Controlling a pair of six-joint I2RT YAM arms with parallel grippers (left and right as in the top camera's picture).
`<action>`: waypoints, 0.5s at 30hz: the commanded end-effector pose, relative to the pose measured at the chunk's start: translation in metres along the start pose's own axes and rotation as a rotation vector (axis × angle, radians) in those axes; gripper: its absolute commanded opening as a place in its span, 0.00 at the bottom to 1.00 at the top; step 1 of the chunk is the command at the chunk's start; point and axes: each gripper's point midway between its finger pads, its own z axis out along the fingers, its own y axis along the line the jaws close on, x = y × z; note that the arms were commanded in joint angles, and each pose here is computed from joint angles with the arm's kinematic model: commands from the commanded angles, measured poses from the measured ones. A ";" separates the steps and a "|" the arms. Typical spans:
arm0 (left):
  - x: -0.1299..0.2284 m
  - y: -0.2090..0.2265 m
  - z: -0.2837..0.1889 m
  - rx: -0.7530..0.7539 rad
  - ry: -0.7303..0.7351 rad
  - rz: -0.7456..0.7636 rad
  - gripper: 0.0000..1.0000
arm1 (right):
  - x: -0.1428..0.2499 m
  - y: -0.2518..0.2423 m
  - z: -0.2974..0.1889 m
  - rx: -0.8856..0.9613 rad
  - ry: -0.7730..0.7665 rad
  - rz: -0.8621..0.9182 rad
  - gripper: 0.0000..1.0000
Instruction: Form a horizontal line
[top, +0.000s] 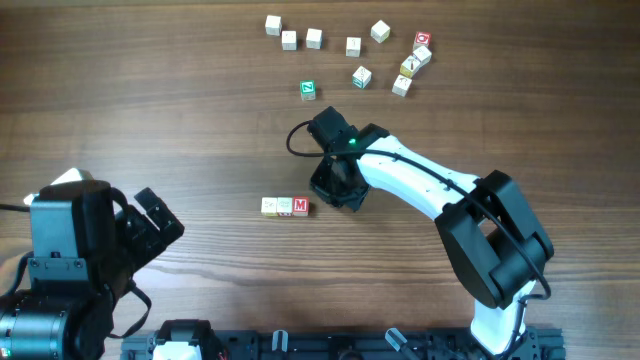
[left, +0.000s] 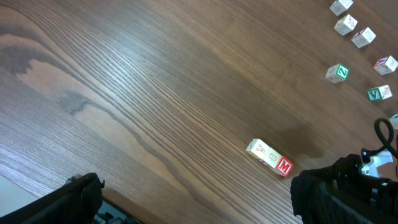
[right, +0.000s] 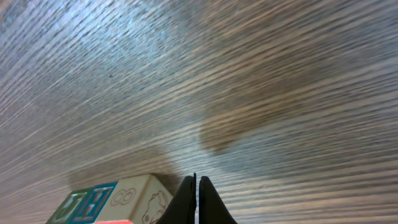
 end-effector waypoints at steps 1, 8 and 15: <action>0.000 0.000 -0.001 0.007 -0.001 -0.005 1.00 | -0.008 -0.015 0.007 0.068 -0.045 0.021 0.04; 0.000 0.000 -0.001 0.007 -0.001 -0.005 1.00 | -0.012 -0.020 0.006 0.090 -0.070 0.022 0.05; 0.000 0.000 -0.001 0.007 -0.001 -0.005 1.00 | -0.015 -0.020 0.006 0.091 -0.085 0.022 0.10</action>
